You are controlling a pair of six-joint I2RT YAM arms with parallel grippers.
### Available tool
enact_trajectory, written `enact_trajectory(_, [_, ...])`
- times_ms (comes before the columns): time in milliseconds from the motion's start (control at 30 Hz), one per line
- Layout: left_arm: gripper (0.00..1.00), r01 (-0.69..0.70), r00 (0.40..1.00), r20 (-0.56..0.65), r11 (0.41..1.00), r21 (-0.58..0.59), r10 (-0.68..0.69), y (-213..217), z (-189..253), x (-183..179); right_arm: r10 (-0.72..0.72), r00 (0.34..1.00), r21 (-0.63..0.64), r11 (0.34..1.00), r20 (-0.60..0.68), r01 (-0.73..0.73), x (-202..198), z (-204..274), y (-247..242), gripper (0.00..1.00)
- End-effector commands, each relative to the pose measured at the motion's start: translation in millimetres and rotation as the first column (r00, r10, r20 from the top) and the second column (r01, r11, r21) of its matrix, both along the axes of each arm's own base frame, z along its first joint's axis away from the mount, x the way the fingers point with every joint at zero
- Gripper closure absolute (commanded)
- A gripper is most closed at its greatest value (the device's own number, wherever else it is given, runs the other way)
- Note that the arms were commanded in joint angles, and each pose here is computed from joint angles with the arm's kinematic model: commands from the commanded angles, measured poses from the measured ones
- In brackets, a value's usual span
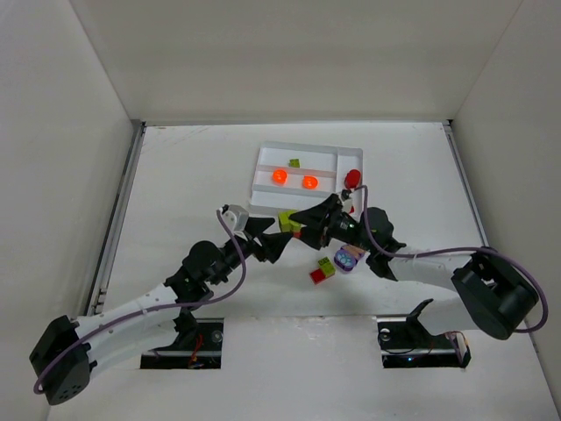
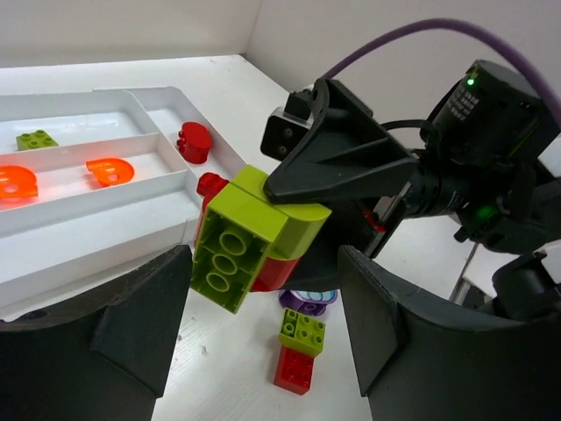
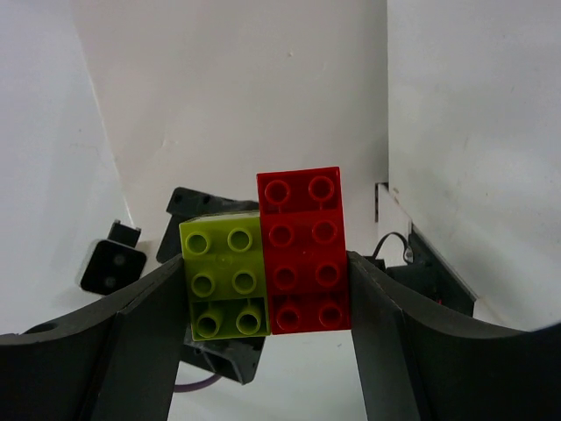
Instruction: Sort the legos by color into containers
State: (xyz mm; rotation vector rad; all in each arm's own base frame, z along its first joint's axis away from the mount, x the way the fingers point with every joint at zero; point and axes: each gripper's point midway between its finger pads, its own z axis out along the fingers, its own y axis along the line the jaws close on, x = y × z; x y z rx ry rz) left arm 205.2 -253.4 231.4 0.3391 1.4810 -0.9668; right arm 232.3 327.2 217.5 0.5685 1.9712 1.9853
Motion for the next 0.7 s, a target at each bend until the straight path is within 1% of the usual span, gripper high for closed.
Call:
enact_trajectory(0, [0.36,-0.008,0.997,0.078,1.000,0.026,0.006,-4,19,0,0.041,0.996,0.093,0.994,0.077,-0.048,-19,33,-5,0.49])
enact_trajectory(200, [0.36,-0.019,0.996,0.090,0.997,0.071,0.013,-10,14,-1,0.066,0.994,0.097,0.992,0.093,-0.075,-34,35,-14,0.49])
enact_trajectory(333, [0.39,-0.009,0.995,0.097,0.996,0.094,0.000,-18,13,-3,0.085,0.992,0.085,0.992,0.096,-0.093,-42,32,-15,0.49])
enact_trajectory(433, [0.42,-0.002,0.994,0.104,0.995,0.101,-0.009,-21,14,-5,0.087,0.992,0.085,0.992,0.096,-0.095,-45,30,-18,0.49])
enact_trajectory(600, [0.52,0.012,0.993,0.115,0.994,0.111,-0.025,-27,19,-9,0.097,0.991,0.081,0.991,0.096,-0.105,-48,28,-20,0.49])
enact_trajectory(667, [0.57,0.018,0.993,0.114,0.993,0.118,-0.031,-30,18,-9,0.102,0.990,0.081,0.991,0.096,-0.110,-49,28,-20,0.49])
